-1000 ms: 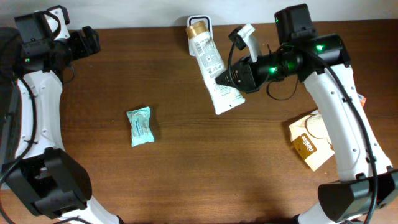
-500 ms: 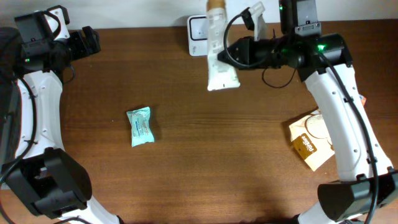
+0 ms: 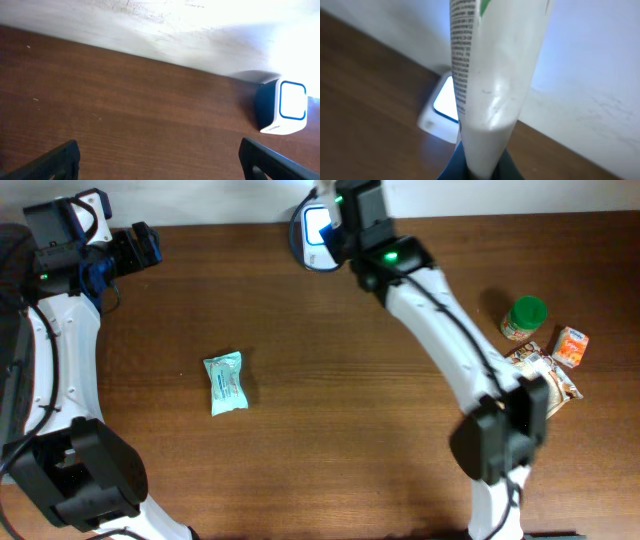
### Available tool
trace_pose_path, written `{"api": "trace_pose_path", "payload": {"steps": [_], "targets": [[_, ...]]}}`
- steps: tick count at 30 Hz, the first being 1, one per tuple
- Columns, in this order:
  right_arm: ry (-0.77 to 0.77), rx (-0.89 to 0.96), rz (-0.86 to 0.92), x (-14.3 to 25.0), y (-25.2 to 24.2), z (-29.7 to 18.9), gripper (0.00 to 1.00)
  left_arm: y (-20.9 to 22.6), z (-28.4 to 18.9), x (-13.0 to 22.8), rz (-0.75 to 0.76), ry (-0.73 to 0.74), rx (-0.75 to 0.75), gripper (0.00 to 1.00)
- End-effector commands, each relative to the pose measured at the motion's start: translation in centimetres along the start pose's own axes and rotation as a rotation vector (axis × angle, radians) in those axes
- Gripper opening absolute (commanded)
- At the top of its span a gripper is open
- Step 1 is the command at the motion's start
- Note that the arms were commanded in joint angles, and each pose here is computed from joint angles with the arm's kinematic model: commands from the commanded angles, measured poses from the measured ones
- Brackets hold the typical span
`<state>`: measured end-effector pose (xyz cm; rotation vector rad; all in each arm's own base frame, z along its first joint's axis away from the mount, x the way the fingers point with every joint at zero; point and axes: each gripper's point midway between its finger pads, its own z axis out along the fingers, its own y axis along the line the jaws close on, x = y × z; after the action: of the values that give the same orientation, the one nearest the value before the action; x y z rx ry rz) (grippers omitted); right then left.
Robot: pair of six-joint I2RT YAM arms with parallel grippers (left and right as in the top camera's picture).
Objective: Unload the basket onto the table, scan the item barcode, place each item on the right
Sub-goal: 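Hold the white tube under the barcode scanner with right gripper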
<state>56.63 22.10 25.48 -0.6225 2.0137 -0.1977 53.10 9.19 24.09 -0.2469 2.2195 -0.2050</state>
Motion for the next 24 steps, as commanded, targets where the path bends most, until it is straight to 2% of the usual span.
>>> {"api": "trace_pose_path", "payload": {"steps": [1,11,15,24], "targets": [[0.059,0.189,-0.177,1.6,-2.4,2.8,0.04,-0.1,0.1,-0.2,0.021,-0.004,0.003,0.99],[0.135,0.272,-0.386,6.4,-0.7,9.7,0.04,-0.1,0.1,-0.2,0.021,-0.004,0.003,0.99],[0.177,0.308,-0.396,7.6,-0.9,10.2,0.04,-0.1,0.1,-0.2,0.021,-0.004,0.003,0.99],[0.18,0.312,-0.395,7.8,-1.0,10.2,0.04,-0.1,0.1,-0.2,0.021,-0.004,0.003,0.99]]}}
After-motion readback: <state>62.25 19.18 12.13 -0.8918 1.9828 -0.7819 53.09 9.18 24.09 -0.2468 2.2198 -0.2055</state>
